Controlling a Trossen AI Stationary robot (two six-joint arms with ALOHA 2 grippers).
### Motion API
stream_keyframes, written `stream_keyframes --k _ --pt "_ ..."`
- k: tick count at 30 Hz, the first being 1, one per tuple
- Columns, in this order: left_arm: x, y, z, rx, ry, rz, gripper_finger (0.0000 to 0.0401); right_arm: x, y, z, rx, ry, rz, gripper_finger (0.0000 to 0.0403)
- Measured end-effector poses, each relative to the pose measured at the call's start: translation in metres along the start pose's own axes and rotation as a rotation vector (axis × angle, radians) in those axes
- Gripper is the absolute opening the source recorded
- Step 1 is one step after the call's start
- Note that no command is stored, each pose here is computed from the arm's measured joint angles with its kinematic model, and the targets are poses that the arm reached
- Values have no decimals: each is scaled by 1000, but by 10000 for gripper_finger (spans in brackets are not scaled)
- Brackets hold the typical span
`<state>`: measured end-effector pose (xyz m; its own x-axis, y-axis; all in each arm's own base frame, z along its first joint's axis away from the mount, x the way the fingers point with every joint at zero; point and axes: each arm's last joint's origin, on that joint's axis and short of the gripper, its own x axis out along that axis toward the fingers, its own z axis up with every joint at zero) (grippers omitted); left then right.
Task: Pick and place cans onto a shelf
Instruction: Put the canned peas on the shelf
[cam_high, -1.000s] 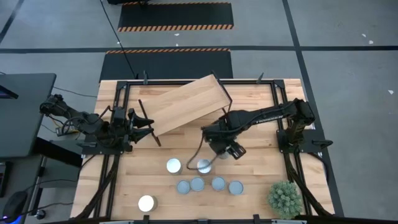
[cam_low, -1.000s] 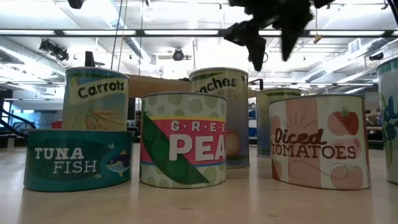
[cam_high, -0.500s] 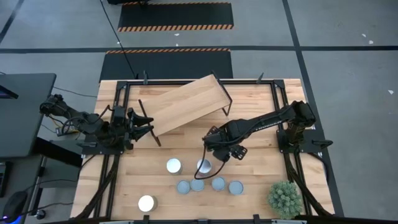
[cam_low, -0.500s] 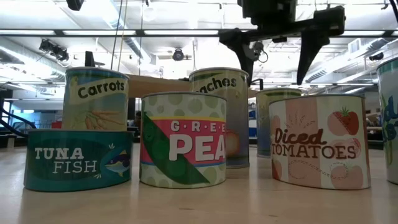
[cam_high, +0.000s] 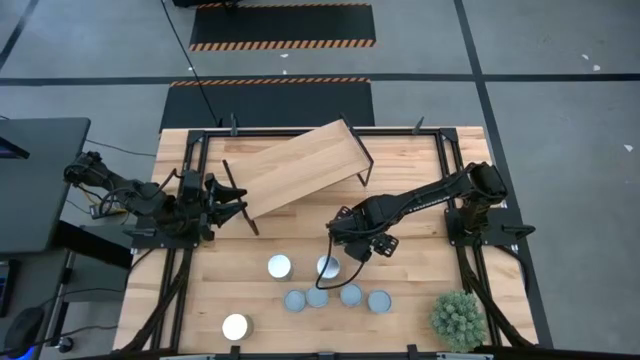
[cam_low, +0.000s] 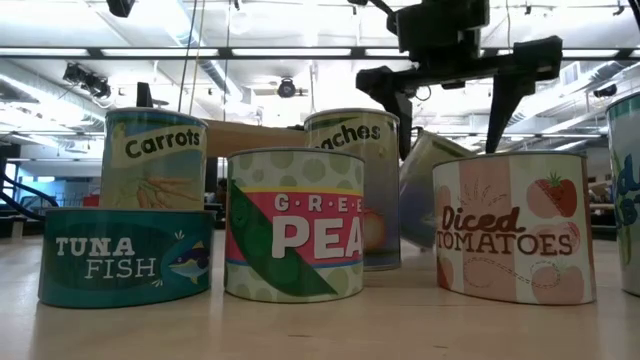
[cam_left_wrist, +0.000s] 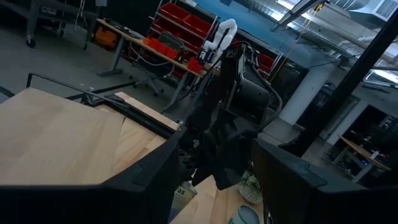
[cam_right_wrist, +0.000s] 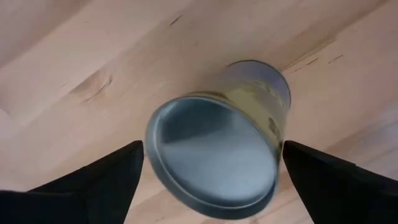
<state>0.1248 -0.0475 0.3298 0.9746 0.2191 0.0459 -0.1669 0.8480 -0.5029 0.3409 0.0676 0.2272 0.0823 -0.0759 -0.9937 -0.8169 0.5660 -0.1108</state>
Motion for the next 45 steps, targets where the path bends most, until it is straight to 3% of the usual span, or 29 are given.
stream_keyframes --k 16,45 --pt "0 0 0 1 1 0 208 -7 -10 0 25 -25 -74 391" --pt "0 0 0 -3 -2 -2 208 8 -27 -5 83 -119 3 391"
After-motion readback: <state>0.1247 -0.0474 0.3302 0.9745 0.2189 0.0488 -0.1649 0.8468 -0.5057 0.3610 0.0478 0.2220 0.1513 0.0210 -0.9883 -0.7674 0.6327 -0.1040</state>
